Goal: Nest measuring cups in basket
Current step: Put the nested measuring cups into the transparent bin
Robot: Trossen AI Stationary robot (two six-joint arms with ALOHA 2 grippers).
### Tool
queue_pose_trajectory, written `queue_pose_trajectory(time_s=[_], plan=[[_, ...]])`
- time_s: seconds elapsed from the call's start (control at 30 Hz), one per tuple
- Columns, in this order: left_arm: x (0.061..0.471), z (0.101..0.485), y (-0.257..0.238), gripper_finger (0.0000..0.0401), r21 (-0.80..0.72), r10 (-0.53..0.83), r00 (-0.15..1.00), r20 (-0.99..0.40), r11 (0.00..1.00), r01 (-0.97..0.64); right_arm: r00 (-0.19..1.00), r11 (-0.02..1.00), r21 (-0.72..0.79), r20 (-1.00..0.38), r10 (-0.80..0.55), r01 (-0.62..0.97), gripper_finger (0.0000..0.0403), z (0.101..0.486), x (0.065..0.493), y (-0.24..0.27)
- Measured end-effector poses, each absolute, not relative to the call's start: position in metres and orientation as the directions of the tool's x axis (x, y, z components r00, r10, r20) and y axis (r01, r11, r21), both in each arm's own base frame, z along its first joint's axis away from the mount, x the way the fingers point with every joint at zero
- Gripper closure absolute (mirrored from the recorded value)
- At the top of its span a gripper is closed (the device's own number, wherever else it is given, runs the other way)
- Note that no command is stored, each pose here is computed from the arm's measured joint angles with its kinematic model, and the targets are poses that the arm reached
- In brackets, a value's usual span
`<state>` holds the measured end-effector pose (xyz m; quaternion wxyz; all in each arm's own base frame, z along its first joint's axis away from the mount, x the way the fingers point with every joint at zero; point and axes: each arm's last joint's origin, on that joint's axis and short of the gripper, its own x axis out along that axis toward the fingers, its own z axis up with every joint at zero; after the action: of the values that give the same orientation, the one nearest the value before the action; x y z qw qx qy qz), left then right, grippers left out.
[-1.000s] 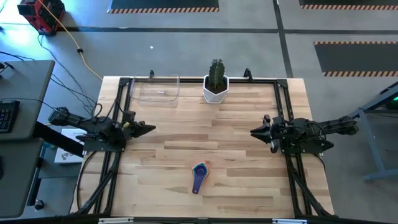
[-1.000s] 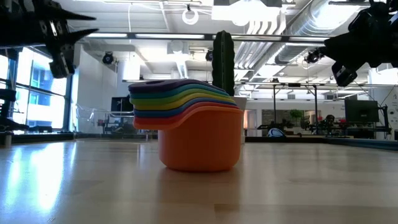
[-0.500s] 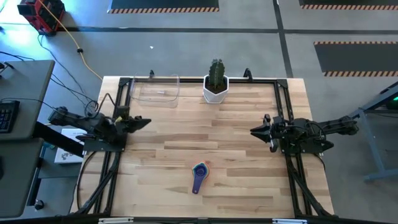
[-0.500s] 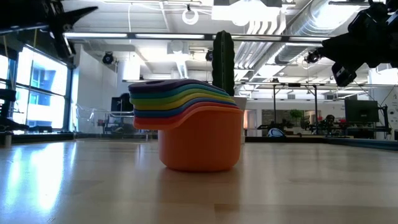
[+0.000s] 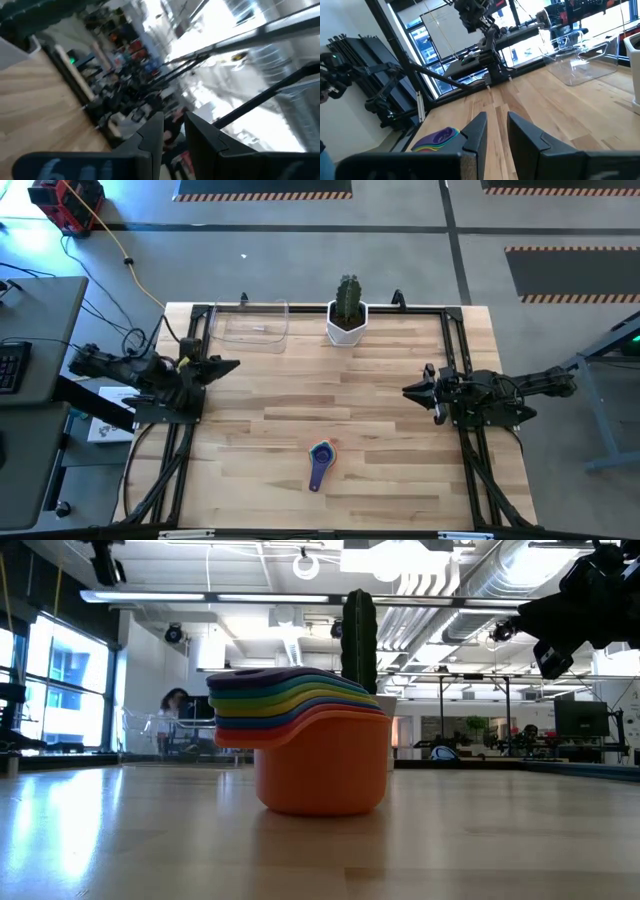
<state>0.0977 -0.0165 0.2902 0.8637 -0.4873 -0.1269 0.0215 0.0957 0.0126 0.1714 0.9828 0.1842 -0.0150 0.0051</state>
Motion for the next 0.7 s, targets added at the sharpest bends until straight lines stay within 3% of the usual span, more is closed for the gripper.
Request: queue_pose_trajectory(time_s=[0.33,0.47,0.7], plan=[[0.129,0.336,-0.029,0.0331,-0.746,0.032,0.995,-0.099,0.659,-0.095,1.0,0.932,0.362,0.031,0.005,-0.015,0.0336,0.171,0.096,0.013],[0.143,0.34,-0.034,0.0331,-0.682,0.036,0.973,-0.226,0.708,-0.185,1.0,0.932,0.362,0.031,0.005,-0.016,0.0336,0.171,0.096,0.013],[0.178,0.335,-0.052,0.0332,-0.601,0.011,0.943,-0.333,0.768,-0.221,1.0,0.932,0.362,0.031,0.004,-0.015,0.0336,0.171,0.096,0.013]])
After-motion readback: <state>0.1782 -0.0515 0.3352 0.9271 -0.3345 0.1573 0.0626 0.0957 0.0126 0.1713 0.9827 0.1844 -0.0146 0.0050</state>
